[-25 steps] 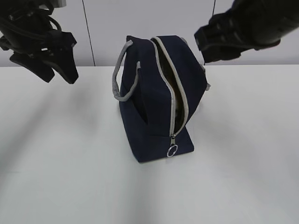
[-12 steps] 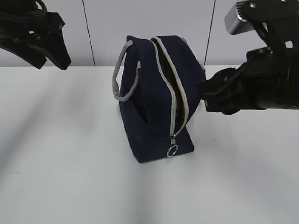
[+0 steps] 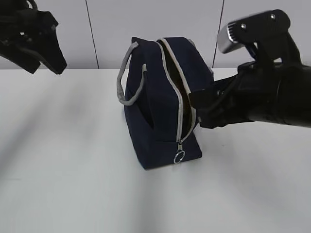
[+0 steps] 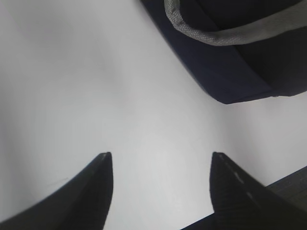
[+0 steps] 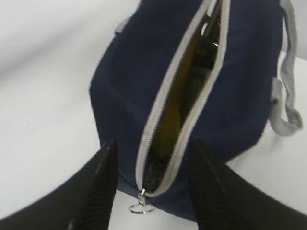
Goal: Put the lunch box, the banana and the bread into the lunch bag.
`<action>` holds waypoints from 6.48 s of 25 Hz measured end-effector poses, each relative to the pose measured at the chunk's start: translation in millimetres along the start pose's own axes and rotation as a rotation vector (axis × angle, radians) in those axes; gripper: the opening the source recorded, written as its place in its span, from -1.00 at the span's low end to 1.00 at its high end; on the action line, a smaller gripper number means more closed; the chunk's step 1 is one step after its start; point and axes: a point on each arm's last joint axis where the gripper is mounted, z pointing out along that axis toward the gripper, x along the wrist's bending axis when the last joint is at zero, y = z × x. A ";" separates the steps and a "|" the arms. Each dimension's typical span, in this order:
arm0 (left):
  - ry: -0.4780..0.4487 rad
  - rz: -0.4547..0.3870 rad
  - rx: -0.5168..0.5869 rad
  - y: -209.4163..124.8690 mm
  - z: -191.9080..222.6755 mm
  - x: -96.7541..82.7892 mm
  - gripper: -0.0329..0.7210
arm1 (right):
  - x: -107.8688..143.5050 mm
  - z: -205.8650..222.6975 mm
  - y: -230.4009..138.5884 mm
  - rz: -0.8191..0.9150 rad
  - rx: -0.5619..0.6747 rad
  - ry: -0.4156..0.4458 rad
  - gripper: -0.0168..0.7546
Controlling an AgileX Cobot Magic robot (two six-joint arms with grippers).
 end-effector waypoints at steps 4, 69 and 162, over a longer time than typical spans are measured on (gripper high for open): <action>-0.001 0.004 -0.016 -1.9 -7.2 -1.5 0.36 | 7.9 1.4 -24.5 -0.011 -0.113 0.079 0.00; -0.024 -0.018 -0.019 -2.0 -7.8 -3.7 0.31 | 22.2 101.2 -144.4 0.179 -0.070 0.222 0.34; -0.070 0.009 -0.011 -3.3 -5.6 -19.2 0.22 | 5.2 68.9 40.7 -0.003 -0.173 0.062 -0.96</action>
